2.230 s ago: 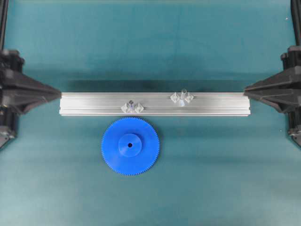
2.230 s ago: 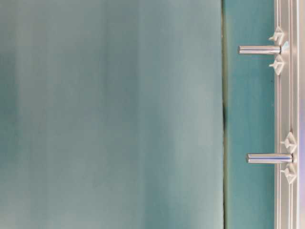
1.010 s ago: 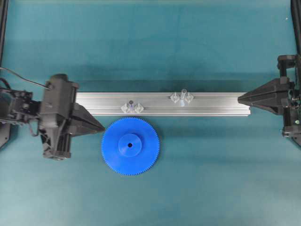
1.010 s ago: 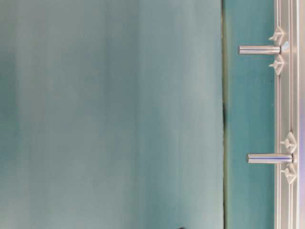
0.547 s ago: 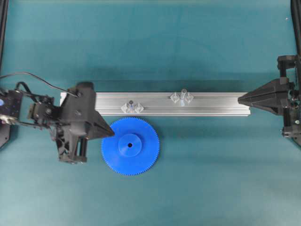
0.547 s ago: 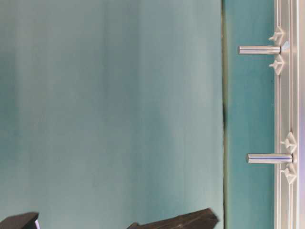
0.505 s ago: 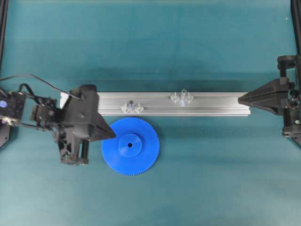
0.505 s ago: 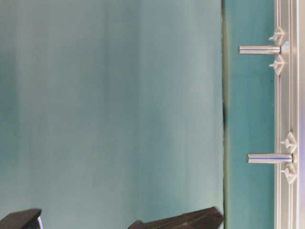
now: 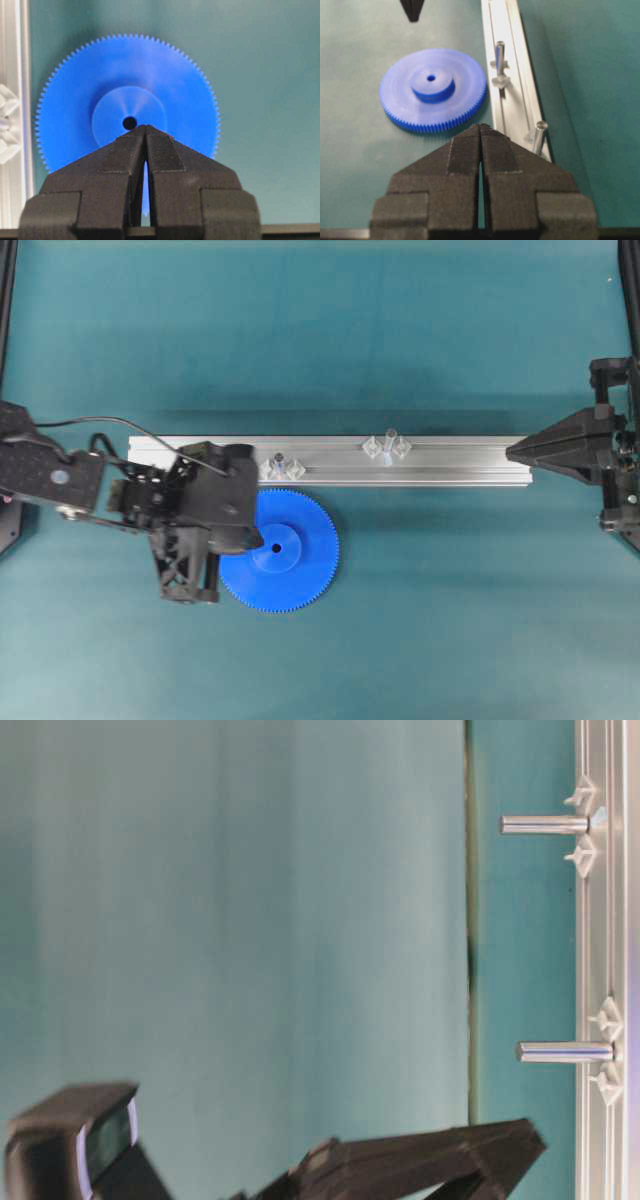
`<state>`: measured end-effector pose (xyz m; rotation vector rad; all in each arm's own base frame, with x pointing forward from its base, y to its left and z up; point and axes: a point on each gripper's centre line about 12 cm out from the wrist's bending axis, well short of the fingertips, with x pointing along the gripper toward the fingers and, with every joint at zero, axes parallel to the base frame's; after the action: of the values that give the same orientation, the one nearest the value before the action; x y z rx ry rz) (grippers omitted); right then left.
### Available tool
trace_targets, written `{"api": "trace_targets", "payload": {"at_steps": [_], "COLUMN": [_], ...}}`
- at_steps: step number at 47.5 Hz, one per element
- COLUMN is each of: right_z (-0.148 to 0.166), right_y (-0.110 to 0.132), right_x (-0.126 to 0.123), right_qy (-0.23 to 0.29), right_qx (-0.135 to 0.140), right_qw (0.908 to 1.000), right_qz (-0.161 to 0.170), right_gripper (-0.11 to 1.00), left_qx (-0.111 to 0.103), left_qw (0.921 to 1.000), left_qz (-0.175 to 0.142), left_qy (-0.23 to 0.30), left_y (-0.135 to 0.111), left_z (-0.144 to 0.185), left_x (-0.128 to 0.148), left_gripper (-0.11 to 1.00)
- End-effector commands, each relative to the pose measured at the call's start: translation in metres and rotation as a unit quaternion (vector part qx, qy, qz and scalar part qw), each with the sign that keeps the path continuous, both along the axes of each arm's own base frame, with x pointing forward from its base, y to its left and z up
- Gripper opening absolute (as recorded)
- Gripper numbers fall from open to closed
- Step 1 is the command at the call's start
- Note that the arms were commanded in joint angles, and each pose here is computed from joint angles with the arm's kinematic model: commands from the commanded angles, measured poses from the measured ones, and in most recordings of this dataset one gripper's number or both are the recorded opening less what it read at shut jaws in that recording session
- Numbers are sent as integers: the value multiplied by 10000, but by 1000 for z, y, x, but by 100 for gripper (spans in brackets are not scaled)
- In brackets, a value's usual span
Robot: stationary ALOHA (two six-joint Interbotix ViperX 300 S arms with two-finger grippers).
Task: Insert the large gear onto the shaft.
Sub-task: 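Lower the open left gripper down around the gear hub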
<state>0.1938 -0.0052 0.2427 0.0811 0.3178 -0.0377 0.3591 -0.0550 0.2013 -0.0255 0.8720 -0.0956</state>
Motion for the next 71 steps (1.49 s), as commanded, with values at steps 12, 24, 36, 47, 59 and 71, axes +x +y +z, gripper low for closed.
{"api": "trace_targets", "payload": {"at_steps": [12,24,36,47,59,71], "right_z": [6,5,5,5,6,6], "right_y": [0,0,0,0,0,0], "right_x": [3,3,3,3,2,2], "right_qy": [-71,-63,-63,-63,-71,-79], "right_qx": [64,64,72,72,71,71], "right_qw": [10000,10000,9999,9999,9999,9999], "right_qz": [-28,-28,-30,-30,-30,-30], "right_gripper": [0,0,0,0,0,0], "left_qx": [62,128,186,287,310,330], "left_qw": [9993,9971,9944,9914,9896,9887], "left_qz": [-33,-35,-34,-94,-89,-98], "left_qy": [371,748,1040,1271,1399,1457], "left_y": [-6,-8,-8,-8,-9,-9], "left_z": [0,-12,-23,-31,-33,-35], "left_x": [23,32,37,44,46,46], "left_gripper": [1,1,1,1,1,1]}}
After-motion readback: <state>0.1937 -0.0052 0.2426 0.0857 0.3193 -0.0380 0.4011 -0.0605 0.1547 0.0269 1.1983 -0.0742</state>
